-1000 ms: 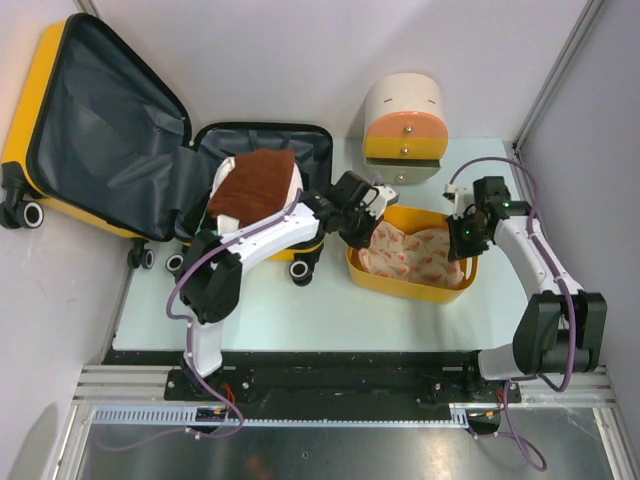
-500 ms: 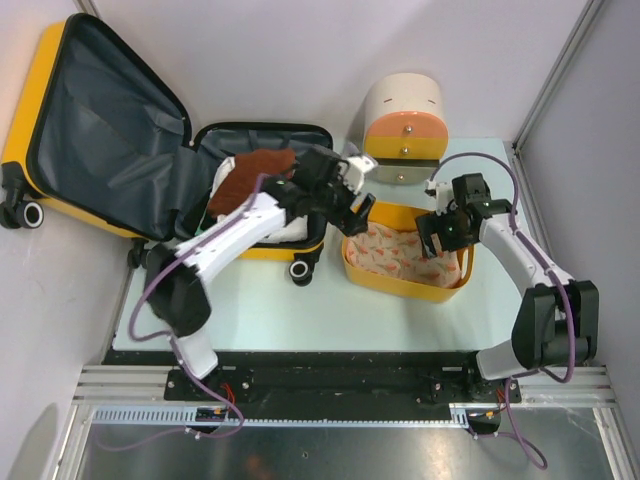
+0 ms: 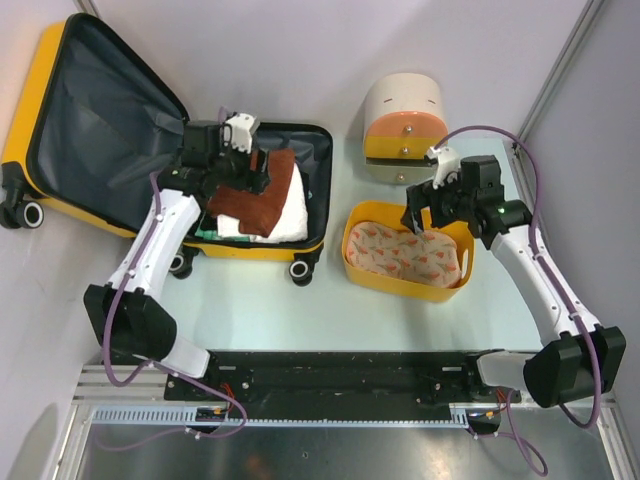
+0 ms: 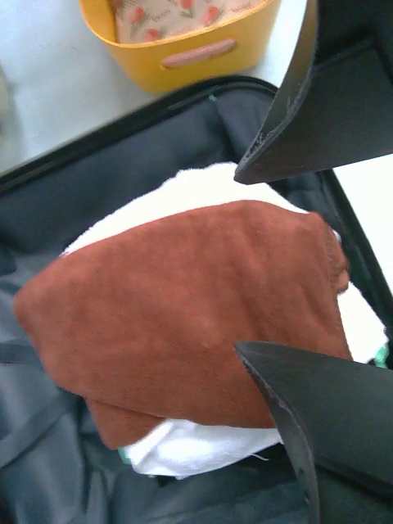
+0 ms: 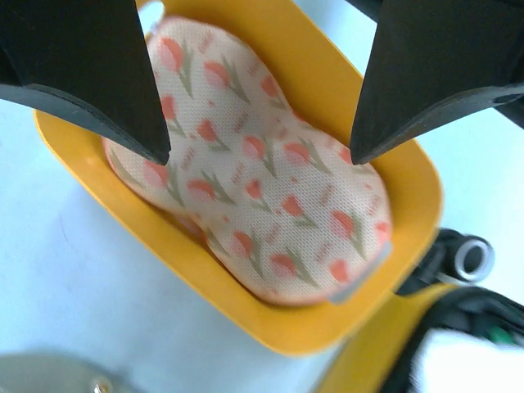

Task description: Open, take out, and arrange the luggage

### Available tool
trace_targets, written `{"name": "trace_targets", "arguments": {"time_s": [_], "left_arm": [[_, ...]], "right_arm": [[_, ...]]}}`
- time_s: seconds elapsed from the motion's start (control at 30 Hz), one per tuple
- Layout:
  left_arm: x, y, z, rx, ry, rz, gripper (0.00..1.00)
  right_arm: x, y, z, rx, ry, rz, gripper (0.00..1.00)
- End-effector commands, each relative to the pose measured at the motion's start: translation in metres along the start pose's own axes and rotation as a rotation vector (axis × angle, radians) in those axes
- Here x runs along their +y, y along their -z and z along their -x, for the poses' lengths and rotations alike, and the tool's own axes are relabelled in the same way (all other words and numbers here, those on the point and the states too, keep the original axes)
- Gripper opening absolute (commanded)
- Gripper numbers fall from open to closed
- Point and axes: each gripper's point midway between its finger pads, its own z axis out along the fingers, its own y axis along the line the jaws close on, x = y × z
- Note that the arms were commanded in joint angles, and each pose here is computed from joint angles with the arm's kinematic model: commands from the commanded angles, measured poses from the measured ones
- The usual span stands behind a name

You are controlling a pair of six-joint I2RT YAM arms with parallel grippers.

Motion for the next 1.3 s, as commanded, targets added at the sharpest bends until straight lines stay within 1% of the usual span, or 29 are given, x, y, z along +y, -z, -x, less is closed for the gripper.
{"name": "trace_targets", "arguments": {"time_s": [0.0,0.03,0.07,0.1,0.17,0.2,0.23,0.27,0.33,0.37,0.43,0.47,0.57,0.73,0.83,0.93,1.03,1.13,1.17,1.27], "left_arm": [[0.004,0.025,-0.021,0.032,-0.051,-0.130,0.80],[-0.001,0.030,-0.031,0.046,-0.083,-0.172,0.79],[-0.002,0.035,-0.036,0.048,-0.165,-0.199,0.79],[-0.009,0.043,-0.044,0.061,-0.195,-0.239,0.79],[-0.011,0.052,-0.054,0.061,-0.296,-0.243,0.79],[-0.011,0.054,-0.057,0.060,-0.325,-0.247,0.79],[-0.011,0.054,-0.064,0.069,-0.352,-0.250,0.79],[-0.009,0.052,-0.067,0.071,-0.427,-0.257,0.79],[-0.006,0.048,-0.079,0.106,-0.504,-0.275,0.79],[-0.004,0.042,-0.083,0.118,-0.574,-0.286,0.78],[-0.001,0.036,-0.092,0.151,-0.651,-0.283,0.78],[-0.002,0.031,-0.095,0.160,-0.717,-0.296,0.78],[0.002,0.021,-0.106,0.201,-0.777,-0.310,0.78],[0.006,0.004,-0.112,0.223,-0.837,-0.325,0.80],[0.009,-0.007,-0.121,0.258,-0.876,-0.325,0.78],[0.015,-0.017,-0.129,0.283,-0.909,-0.288,0.74],[0.020,-0.023,-0.128,0.276,-0.931,-0.245,0.68],[0.021,-0.024,-0.121,0.252,-0.926,-0.221,0.49],[0.021,-0.023,-0.117,0.244,-0.918,-0.216,0.36],[0.017,-0.016,-0.100,0.194,-0.894,-0.197,0.24]], "right_arm": [[0.041,-0.003,0.068,-0.208,-0.025,0.178,0.95],[0.049,-0.008,0.072,-0.208,-0.070,0.209,0.95],[0.057,-0.012,0.075,-0.210,-0.081,0.240,0.92],[0.074,-0.024,0.078,-0.206,-0.083,0.297,0.91],[0.091,-0.034,0.088,-0.226,-0.108,0.352,0.89],[0.108,-0.040,0.087,-0.214,-0.104,0.390,0.89],[0.115,-0.050,0.085,-0.199,-0.110,0.418,0.89],[0.124,-0.054,0.087,-0.201,-0.104,0.449,0.89],[0.134,-0.065,0.082,-0.180,-0.092,0.471,0.88],[0.134,-0.066,0.084,-0.182,-0.097,0.472,0.88],[0.132,-0.070,0.083,-0.171,-0.100,0.469,0.88],[0.131,-0.071,0.083,-0.170,-0.097,0.462,0.88],[0.126,-0.071,0.082,-0.164,-0.101,0.450,0.88],[0.126,-0.071,0.082,-0.165,-0.101,0.449,0.88],[0.125,-0.071,0.082,-0.166,-0.100,0.443,0.88],[0.121,-0.071,0.082,-0.164,-0.103,0.432,0.88],[0.118,-0.070,0.082,-0.163,-0.100,0.421,0.88],[0.116,-0.070,0.081,-0.160,-0.102,0.416,0.88],[0.116,-0.070,0.081,-0.160,-0.102,0.417,0.88],[0.115,-0.070,0.082,-0.163,-0.100,0.414,0.88]]}}
